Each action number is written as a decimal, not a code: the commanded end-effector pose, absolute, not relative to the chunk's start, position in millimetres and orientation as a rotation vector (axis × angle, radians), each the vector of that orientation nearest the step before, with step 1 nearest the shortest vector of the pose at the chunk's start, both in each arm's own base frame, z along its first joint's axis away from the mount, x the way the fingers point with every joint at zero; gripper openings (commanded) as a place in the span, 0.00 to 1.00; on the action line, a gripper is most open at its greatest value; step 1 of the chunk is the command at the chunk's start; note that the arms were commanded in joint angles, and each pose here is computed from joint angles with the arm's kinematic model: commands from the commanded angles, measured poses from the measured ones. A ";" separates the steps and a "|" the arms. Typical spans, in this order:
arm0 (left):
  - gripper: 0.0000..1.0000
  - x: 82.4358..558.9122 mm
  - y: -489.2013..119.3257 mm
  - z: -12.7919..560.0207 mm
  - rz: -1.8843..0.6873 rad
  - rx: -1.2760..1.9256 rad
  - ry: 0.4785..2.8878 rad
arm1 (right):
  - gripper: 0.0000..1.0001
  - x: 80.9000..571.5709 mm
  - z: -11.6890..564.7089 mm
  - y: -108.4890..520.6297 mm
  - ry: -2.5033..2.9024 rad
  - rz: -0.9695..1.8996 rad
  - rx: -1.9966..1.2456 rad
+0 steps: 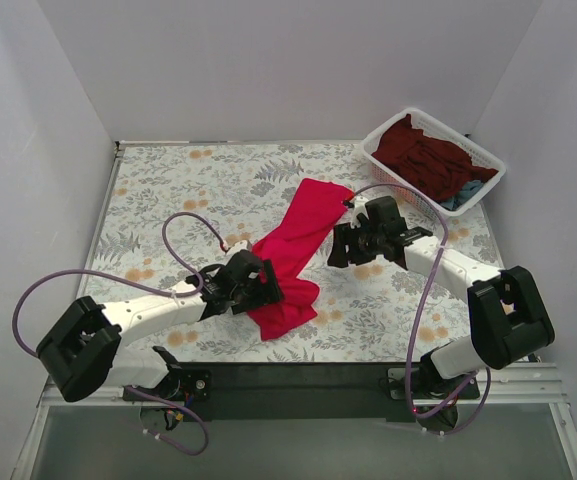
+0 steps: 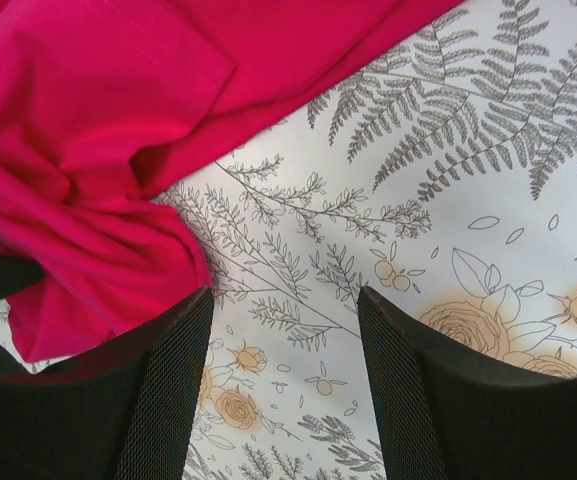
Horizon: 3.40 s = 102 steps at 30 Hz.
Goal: Fold and stack the t-shirts
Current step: Flatten the tshirt out
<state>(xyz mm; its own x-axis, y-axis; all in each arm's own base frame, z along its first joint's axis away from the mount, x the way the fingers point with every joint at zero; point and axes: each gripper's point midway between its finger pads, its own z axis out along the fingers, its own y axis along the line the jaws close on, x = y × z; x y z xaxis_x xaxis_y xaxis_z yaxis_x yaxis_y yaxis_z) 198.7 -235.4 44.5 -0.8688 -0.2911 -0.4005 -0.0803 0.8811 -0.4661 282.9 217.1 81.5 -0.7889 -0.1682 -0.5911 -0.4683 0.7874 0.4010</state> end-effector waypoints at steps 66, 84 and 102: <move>0.00 303.0 -90.0 104.1 -0.196 -0.653 2.205 | 0.67 410.9 35.9 197.0 2.309 0.245 -0.765; 0.00 342.8 19.1 287.9 0.048 -0.669 1.799 | 0.01 414.2 183.6 146.5 2.074 -0.003 -0.614; 0.00 360.8 15.3 348.8 0.055 -0.463 1.719 | 0.03 339.9 234.3 134.4 1.982 0.160 -0.501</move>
